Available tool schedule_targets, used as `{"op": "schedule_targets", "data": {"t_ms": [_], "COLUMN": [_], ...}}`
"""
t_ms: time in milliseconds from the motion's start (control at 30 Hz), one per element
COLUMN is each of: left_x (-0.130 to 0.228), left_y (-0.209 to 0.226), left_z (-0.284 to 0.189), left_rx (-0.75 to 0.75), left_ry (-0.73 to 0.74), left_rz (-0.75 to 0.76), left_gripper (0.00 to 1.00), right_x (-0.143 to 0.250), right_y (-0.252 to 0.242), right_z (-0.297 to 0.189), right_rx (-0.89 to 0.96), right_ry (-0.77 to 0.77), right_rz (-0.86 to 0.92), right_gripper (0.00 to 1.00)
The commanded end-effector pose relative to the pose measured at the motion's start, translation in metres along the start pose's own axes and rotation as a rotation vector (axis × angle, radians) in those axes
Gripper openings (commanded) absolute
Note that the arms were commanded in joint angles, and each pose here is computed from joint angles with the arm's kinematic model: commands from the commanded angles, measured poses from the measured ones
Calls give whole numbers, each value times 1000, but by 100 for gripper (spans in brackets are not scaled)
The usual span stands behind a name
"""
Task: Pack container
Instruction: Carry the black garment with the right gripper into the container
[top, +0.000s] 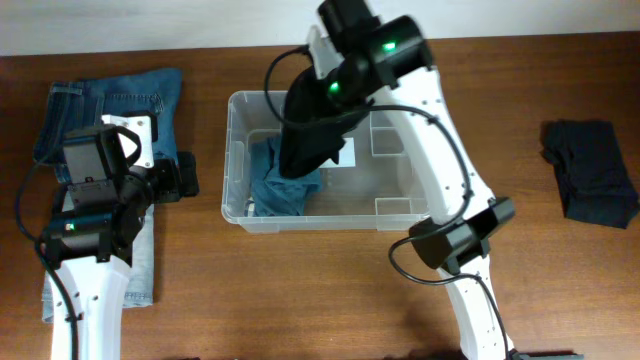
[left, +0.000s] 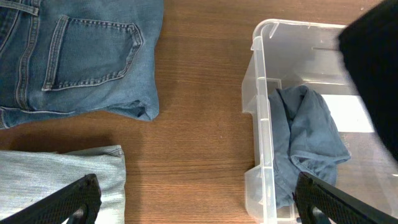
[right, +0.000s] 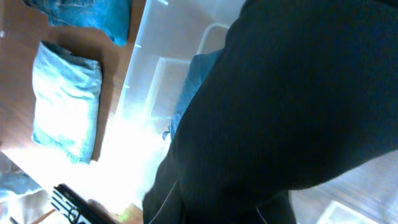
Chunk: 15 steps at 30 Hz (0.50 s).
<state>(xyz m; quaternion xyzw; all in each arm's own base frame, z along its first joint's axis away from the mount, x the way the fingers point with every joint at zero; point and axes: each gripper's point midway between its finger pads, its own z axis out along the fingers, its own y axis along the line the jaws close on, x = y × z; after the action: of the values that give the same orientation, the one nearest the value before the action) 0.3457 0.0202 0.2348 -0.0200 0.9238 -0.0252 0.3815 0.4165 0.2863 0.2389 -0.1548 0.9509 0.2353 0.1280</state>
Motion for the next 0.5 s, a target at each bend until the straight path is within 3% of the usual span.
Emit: {"op": "schedule_targets", "data": {"t_ms": [0, 200, 467], "left_x": [0, 0, 0], "left_y": [2, 2, 2], "left_z": [1, 1, 1], "left_rx": [-9, -9, -9], "left_ry": [1, 1, 1], "left_rz": [-12, -12, -12], "left_gripper": [100, 99, 99], "right_x": [7, 16, 30], "right_y": [19, 22, -17], "right_z": [22, 47, 82], "right_rx": [-58, -57, -10], "right_ry": [43, 90, 170], "right_rz": [-16, -23, 47], "right_gripper": [4, 4, 4]}}
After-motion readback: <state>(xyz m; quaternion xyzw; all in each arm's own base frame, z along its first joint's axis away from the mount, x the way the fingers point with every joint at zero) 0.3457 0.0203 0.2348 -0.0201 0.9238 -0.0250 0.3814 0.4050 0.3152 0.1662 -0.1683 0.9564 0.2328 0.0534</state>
